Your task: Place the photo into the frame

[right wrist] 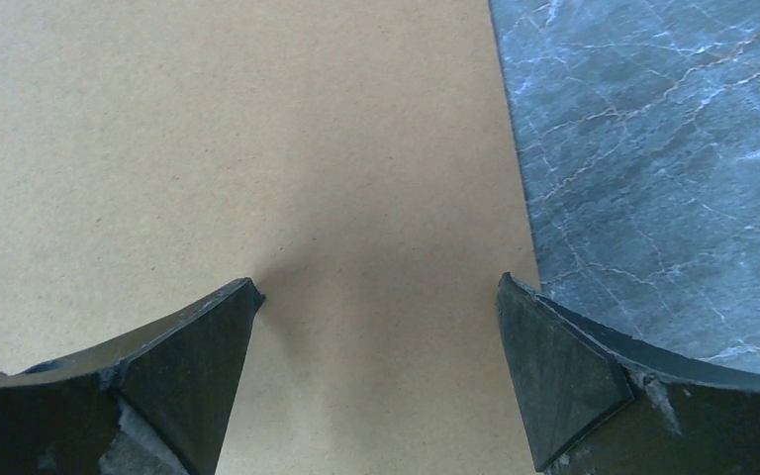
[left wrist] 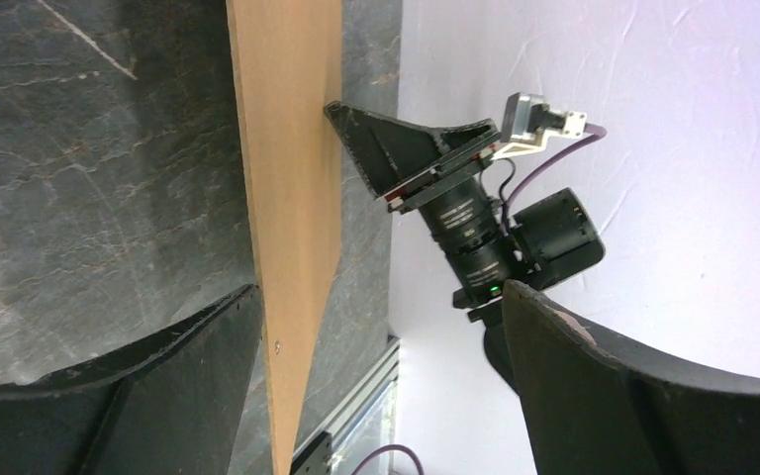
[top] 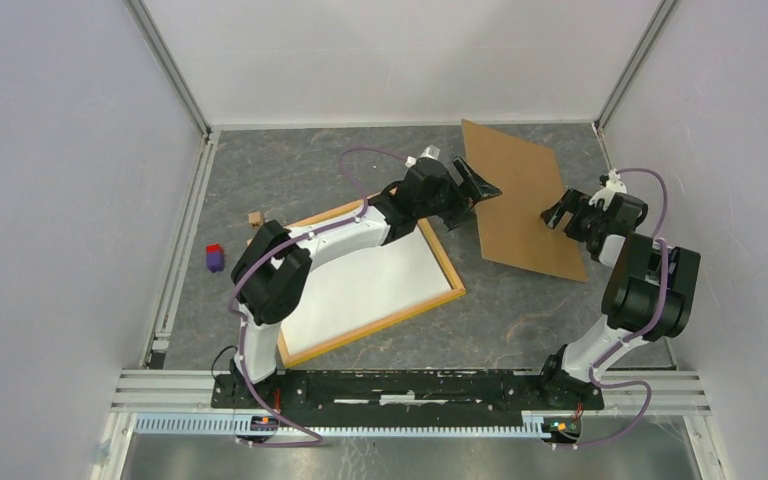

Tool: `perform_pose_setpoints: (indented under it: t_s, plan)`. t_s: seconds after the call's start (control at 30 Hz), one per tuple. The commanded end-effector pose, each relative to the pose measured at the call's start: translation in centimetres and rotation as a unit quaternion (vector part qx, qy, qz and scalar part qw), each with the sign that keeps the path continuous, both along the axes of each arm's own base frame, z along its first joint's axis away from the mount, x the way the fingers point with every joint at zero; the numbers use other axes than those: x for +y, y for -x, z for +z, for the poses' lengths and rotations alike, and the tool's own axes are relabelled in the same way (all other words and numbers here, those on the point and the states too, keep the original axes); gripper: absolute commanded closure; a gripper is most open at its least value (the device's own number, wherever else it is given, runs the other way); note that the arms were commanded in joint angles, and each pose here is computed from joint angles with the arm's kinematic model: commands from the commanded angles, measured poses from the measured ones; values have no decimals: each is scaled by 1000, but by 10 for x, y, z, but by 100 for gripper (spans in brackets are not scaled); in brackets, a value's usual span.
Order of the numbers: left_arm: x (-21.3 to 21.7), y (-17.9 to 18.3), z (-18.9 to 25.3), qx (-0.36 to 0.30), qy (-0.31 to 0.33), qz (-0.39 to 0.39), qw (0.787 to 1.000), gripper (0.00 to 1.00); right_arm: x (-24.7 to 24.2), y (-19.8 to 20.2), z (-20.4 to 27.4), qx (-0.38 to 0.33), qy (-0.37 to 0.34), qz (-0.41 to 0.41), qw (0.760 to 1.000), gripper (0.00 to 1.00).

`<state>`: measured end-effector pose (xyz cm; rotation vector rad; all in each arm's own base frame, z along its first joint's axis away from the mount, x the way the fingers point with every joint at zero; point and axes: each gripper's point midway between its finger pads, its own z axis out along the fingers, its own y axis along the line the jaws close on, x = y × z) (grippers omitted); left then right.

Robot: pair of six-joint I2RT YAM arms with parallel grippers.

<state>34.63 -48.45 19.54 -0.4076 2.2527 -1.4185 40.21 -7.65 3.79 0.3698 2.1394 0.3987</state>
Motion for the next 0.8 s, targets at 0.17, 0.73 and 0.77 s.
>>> perform_pose_setpoints:
  t_s: [0.17,0.73,0.77]
  plan:
    - [-53,29,113,-67,260,-50,962,11,76,71,-49,134,-141,70,978,2]
    - [-84,35,110,-15,363,-57,930,20,86,56,-21,95,-178,92,975,2]
    - [-88,36,108,-13,362,-62,930,21,86,56,-20,96,-180,92,975,2]
